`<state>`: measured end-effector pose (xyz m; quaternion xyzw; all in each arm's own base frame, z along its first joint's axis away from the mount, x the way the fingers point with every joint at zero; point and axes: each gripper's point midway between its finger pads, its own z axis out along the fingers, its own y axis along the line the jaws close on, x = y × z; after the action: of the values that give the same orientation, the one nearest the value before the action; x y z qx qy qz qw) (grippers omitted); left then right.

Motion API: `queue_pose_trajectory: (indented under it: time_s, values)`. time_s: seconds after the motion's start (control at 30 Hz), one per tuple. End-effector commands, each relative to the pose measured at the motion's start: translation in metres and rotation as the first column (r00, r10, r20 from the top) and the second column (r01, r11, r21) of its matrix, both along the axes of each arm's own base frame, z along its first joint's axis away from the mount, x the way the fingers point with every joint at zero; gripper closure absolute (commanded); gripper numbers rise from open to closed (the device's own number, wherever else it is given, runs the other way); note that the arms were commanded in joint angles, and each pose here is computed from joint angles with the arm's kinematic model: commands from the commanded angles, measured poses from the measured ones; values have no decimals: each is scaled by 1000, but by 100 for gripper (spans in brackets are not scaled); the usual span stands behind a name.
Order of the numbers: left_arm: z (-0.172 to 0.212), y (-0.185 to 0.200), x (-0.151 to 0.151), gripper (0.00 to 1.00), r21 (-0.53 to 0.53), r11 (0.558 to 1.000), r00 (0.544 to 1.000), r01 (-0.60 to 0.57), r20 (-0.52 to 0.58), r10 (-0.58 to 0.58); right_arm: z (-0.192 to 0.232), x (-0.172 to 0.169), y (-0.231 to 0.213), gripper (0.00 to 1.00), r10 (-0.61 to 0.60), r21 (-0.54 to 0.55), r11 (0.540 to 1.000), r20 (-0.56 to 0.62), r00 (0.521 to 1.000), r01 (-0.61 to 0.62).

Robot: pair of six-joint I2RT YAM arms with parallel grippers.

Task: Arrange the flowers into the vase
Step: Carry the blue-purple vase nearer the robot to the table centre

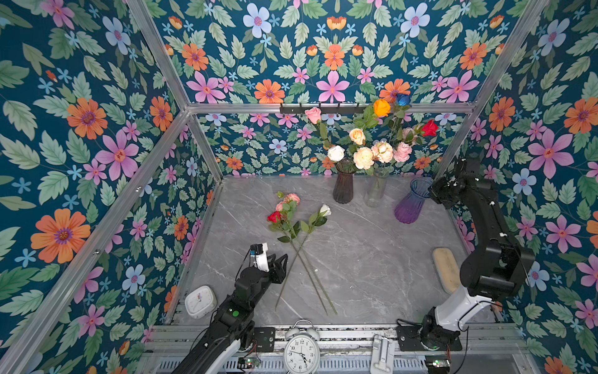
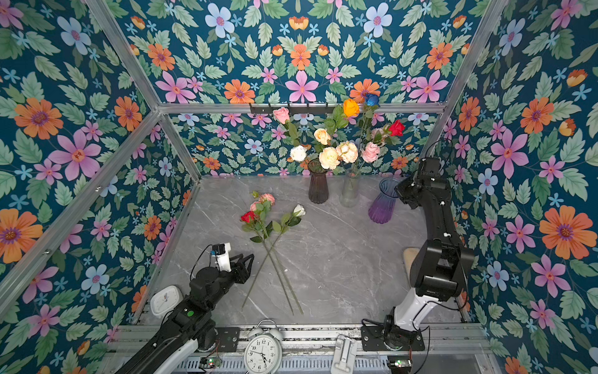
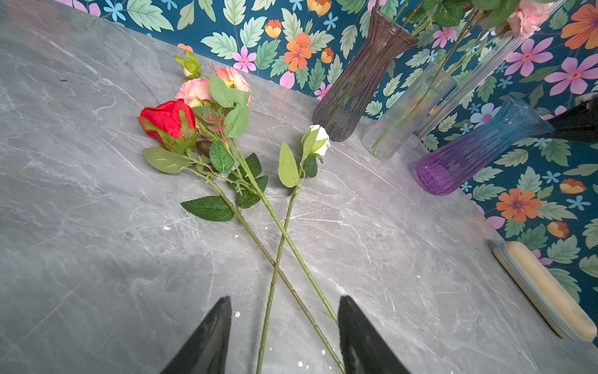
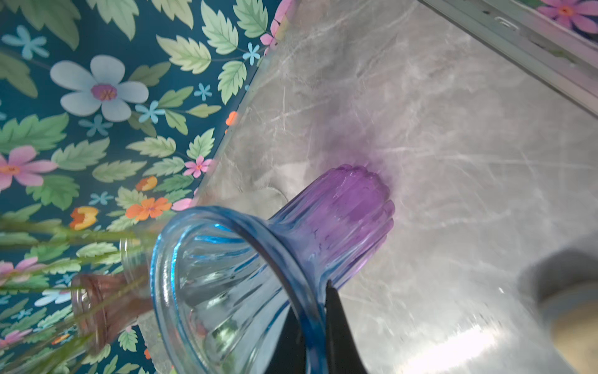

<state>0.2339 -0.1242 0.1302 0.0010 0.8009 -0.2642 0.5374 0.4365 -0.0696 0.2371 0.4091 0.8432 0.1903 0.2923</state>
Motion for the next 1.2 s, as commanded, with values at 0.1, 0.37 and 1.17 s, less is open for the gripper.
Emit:
queue_pose_trajectory:
  time_s: [0.1, 0.37, 1.17]
  values:
    - [0, -2, 0, 44, 6, 1000, 1000, 11, 8, -11, 44, -34, 48, 100, 92, 28, 995, 156, 983, -98]
    - [-1, -3, 1, 44, 9, 1000, 1000, 13, 1, -13, 45, -107, 143, 100, 359, -38, 933, 107, 927, -357]
    - [-4, -1, 1, 44, 21, 1000, 1000, -1, -8, 1, -8, -187, 267, 97, 651, 39, 759, -25, 759, -650]
